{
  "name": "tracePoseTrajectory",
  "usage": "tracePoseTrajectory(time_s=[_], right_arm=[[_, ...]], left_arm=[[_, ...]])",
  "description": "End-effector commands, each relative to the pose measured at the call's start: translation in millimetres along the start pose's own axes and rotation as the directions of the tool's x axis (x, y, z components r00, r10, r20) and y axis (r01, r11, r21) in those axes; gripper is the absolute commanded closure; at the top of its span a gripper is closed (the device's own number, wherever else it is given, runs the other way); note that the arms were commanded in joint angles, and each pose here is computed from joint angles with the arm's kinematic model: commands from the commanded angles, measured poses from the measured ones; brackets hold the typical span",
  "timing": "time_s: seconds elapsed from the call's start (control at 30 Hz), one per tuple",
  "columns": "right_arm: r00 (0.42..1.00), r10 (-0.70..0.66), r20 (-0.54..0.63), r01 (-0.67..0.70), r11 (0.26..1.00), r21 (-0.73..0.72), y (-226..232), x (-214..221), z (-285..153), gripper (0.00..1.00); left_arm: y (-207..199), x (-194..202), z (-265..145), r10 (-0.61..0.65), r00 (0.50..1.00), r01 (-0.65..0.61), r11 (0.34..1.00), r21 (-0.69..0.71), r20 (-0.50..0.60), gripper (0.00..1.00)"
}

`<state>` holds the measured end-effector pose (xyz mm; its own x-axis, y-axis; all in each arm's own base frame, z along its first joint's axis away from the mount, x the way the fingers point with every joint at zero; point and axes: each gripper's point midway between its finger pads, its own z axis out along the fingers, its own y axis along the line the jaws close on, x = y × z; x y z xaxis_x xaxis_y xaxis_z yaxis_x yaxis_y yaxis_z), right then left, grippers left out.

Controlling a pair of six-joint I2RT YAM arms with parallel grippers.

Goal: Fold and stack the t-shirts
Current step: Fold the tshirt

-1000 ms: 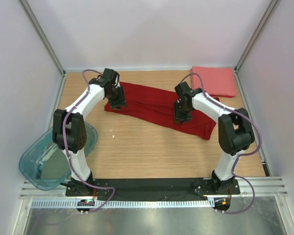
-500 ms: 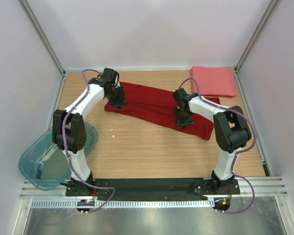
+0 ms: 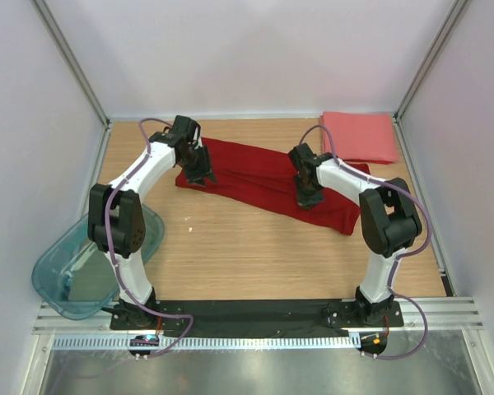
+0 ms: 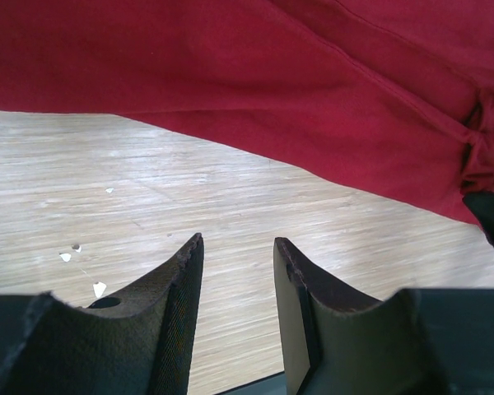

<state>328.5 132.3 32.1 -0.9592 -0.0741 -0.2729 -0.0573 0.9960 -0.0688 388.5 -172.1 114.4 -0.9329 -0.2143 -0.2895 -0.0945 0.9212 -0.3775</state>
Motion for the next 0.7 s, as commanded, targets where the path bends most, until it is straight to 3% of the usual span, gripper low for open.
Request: tracePoseTrajectory(time_s=[0.0, 0.27, 0.67], right_arm=[[0.997, -0.005, 0.078, 0.004, 1.0, 0.013, 1, -27, -15, 0.96], [0.995, -0.005, 0.1, -0.002, 0.998, 0.066, -5, -44, -17, 0.99], [0.954, 0.066, 0.294, -0.12, 0.978, 0.168, -25, -139, -17, 0.99]], left_arm=[[-11, -1, -6, 0.007, 1.0, -0.007, 0.999, 0.053, 0.002, 0.59], [-11, -2, -5, 0.006, 1.0, -0.006, 0.999, 0.051, 0.005, 0.59], [-5, -3, 3, 0.007, 1.0, -0.007, 1.0, 0.027, 0.011, 0.59]])
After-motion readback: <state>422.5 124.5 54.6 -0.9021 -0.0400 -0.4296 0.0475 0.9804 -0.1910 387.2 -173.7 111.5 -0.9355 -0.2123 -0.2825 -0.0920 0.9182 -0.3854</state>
